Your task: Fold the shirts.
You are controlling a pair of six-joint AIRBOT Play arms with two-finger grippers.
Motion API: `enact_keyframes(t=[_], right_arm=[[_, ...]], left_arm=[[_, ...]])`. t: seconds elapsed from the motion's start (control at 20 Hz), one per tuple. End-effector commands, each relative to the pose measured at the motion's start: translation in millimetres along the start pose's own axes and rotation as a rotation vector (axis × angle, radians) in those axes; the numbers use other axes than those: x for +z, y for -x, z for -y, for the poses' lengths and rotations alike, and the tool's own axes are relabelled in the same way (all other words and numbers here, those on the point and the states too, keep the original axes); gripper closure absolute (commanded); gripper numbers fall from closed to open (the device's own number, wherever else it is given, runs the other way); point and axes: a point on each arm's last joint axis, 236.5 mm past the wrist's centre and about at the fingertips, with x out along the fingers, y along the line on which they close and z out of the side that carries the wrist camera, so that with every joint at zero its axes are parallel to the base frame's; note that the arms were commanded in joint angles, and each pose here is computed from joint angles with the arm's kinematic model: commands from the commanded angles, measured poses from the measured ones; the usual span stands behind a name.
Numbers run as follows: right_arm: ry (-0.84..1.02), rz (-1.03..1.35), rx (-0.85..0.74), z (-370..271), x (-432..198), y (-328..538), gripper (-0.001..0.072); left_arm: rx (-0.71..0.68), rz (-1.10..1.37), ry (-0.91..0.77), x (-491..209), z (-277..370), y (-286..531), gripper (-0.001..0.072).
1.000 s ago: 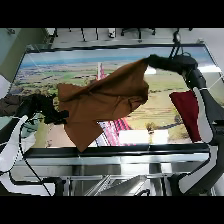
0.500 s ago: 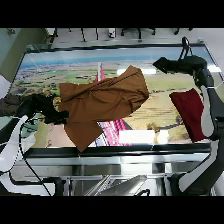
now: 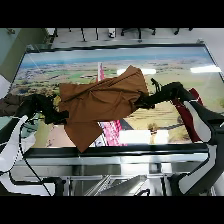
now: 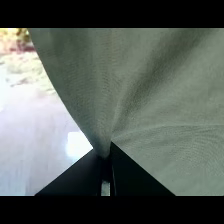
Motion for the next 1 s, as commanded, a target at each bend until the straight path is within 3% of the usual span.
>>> enact_keyframes(t=[0.0, 0.45, 0.9, 0.95], right_arm=[[-0.015, -0.017, -0.01, -4.7, -13.5, -27.3, 0.0345], [-0.072, 0.06, -0.006, 3.4, 6.4, 7.5, 0.0345], [-0.115, 0.043, -0.022, 9.9, 3.0, -14.9, 0.0347], [-0.115, 0.055, -0.027, 10.7, 5.6, -15.9, 0.0372]], left_arm=[[0.0, -0.017, -0.002, -4.0, 0.4, 0.5, 0.0688], [0.0, -0.009, -0.003, -2.3, 0.4, 0.5, 0.0688], [-0.001, -0.003, -0.003, -0.8, 0.8, 0.5, 0.0688], [-0.001, 0.0, -0.003, 0.0, 0.8, 0.5, 0.0688]])
